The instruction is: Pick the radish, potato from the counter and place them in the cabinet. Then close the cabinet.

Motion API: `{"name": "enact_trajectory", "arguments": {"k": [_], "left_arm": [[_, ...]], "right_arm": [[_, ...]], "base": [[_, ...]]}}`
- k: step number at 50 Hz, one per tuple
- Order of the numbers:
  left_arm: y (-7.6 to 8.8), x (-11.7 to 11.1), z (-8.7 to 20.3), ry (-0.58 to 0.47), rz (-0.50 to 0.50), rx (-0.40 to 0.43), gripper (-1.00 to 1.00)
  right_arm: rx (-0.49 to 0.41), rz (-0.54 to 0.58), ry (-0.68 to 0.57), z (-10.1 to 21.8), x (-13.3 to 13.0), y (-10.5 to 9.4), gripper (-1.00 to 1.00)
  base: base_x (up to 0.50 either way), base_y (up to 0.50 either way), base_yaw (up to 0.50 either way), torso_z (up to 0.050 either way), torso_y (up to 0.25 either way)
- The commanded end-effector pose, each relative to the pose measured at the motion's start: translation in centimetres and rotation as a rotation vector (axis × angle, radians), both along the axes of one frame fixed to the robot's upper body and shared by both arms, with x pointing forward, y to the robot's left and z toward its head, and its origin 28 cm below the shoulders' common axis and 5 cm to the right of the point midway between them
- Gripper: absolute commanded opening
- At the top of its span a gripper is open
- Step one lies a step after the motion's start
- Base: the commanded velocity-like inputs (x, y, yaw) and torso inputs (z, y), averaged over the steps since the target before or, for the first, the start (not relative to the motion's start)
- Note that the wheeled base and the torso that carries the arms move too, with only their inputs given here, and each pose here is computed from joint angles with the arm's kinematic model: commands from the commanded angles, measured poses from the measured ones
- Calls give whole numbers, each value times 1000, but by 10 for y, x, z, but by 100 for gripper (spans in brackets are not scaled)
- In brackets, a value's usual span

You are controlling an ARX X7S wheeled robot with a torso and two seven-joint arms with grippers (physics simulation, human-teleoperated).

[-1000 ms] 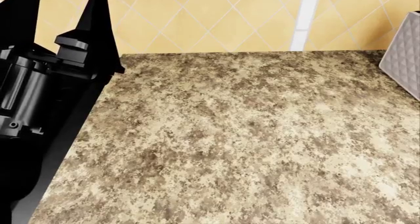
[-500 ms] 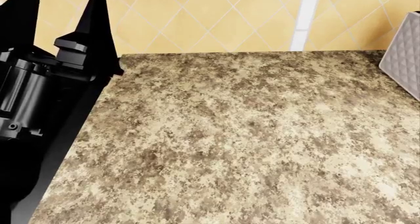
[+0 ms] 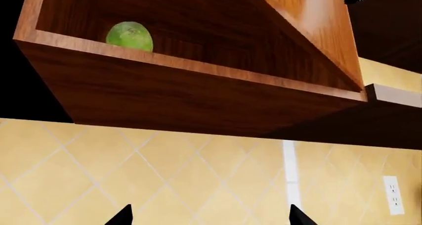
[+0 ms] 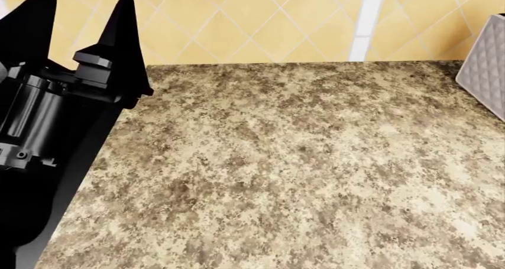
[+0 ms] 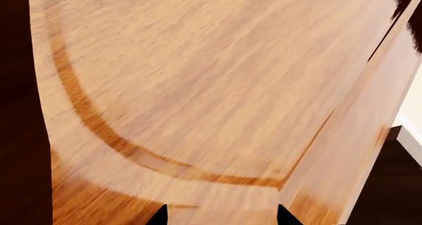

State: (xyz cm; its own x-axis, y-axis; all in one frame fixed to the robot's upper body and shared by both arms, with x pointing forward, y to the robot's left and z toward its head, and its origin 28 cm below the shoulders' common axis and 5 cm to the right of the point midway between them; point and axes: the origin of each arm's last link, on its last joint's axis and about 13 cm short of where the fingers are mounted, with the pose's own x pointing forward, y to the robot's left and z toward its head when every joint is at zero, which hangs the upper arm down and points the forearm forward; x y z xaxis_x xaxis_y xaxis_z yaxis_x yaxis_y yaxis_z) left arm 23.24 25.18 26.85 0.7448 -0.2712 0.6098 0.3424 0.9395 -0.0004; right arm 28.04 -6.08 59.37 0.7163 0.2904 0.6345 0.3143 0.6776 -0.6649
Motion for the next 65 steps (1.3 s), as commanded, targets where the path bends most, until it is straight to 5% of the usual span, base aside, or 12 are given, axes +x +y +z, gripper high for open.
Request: {"name": "enact_trajectory", "arguments": {"k": [1, 45, 65], "left_arm": [[1, 0, 1, 0, 0, 1, 100], [4, 0, 4, -38, -26, -64, 100], [3, -1, 4, -39, -37, -67, 100]], "right_arm": [[-72, 380, 438, -40, 33, 46, 100], [-3, 399, 393, -31, 32, 41, 100], [10, 408, 370, -26, 29, 39, 100]], "base": [[0, 4, 6, 0, 0], [3, 2, 4, 0, 0], [0, 0, 0, 0, -179]]}}
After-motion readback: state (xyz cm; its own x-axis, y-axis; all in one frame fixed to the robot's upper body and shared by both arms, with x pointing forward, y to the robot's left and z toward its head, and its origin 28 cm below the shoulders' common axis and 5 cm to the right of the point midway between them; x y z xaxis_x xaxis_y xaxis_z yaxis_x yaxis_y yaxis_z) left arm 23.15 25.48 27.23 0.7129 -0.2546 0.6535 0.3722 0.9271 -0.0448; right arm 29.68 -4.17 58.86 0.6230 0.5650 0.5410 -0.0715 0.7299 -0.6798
